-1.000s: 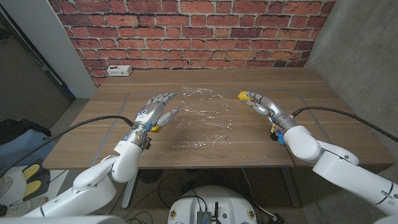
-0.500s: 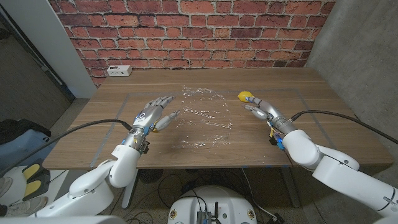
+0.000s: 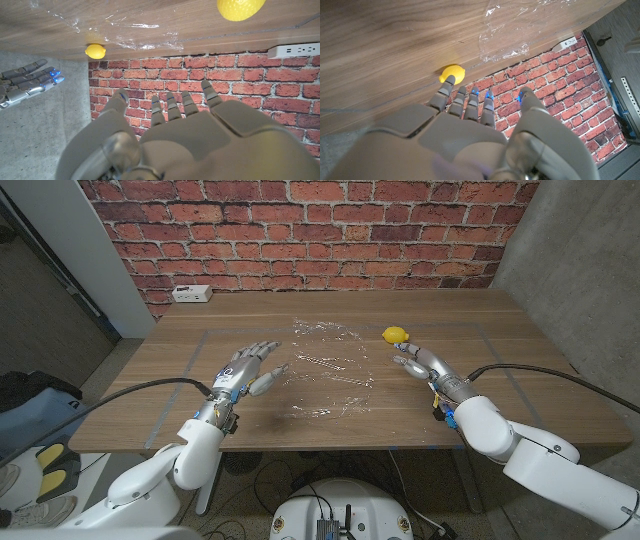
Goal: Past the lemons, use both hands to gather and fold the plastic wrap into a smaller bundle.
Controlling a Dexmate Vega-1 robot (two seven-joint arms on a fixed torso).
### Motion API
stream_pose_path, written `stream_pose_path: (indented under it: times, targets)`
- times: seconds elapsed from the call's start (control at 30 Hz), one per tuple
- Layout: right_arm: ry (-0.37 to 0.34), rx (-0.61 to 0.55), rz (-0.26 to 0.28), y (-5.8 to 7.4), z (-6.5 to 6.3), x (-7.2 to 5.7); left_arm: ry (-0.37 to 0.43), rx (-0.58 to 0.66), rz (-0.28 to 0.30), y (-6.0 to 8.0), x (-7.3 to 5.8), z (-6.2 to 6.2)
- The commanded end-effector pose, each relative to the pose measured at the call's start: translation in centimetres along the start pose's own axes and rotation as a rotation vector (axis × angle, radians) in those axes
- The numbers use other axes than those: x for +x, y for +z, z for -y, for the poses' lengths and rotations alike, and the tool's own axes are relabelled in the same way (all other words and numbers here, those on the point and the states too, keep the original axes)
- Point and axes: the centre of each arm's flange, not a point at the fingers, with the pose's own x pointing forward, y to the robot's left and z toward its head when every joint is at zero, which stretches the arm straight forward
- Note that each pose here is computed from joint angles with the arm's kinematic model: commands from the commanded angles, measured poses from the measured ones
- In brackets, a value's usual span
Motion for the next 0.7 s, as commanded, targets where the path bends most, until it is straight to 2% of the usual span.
stream_pose_path:
  times: [0.03, 0.4, 0.7]
  targets:
    - [0.017, -0.004, -0.021, -0.1, -1.1, -0.9, -0.021, -0.001, -0.012, -0.2, -0.8, 0.7]
    - [0.002, -0.021, -0.036, -0.2, -1.6, -1.7, -0.028, -0.018, -0.024, -0.5, -1.4, 1.1]
    - [0.018, -0.04, -0.043, -0.4, -2.5, -1.7, -0.032, -0.014, -0.036, -0.6, -1.7, 1.5]
